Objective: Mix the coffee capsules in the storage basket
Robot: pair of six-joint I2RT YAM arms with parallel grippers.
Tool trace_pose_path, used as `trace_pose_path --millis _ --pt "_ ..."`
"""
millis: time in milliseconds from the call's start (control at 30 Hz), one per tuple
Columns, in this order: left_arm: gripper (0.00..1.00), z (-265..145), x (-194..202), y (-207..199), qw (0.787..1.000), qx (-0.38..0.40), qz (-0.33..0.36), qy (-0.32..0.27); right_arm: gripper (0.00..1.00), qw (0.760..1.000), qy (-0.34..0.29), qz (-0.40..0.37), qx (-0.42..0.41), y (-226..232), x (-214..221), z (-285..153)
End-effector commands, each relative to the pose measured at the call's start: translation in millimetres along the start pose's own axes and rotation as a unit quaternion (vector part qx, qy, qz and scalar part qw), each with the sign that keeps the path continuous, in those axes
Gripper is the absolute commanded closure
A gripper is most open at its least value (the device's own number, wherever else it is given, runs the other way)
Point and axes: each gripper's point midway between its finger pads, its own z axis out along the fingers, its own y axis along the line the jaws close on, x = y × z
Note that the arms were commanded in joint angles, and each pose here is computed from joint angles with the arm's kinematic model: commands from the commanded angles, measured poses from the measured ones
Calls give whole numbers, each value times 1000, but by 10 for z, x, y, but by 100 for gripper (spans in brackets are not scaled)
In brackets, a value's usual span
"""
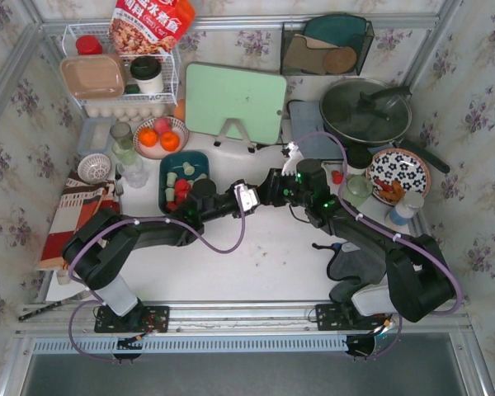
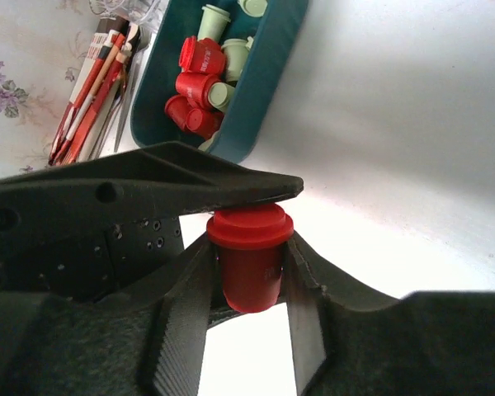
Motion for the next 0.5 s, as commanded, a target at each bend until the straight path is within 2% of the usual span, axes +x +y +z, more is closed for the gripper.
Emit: trace_pose_path --millis 0,67,233,367,467 --pt "58 -31 -56 168 999 -42 21 -6 52 1000 -11 -12 -1 30 -97 16" --pt "66 -62 -30 180 999 -51 21 -1 47 1000 -9 -18 15 -17 -114 15" --pt "73 -168 100 242 997 -78 7 25 38 998 -9 -33 51 -109 -228 -8" --pt "84 -373 350 469 989 -128 -36 65 37 990 -24 -55 129 -357 -436 -103" --pt "85 -636 598 742 970 -193 -91 113 39 973 -46 -82 211 -662 -640 -194"
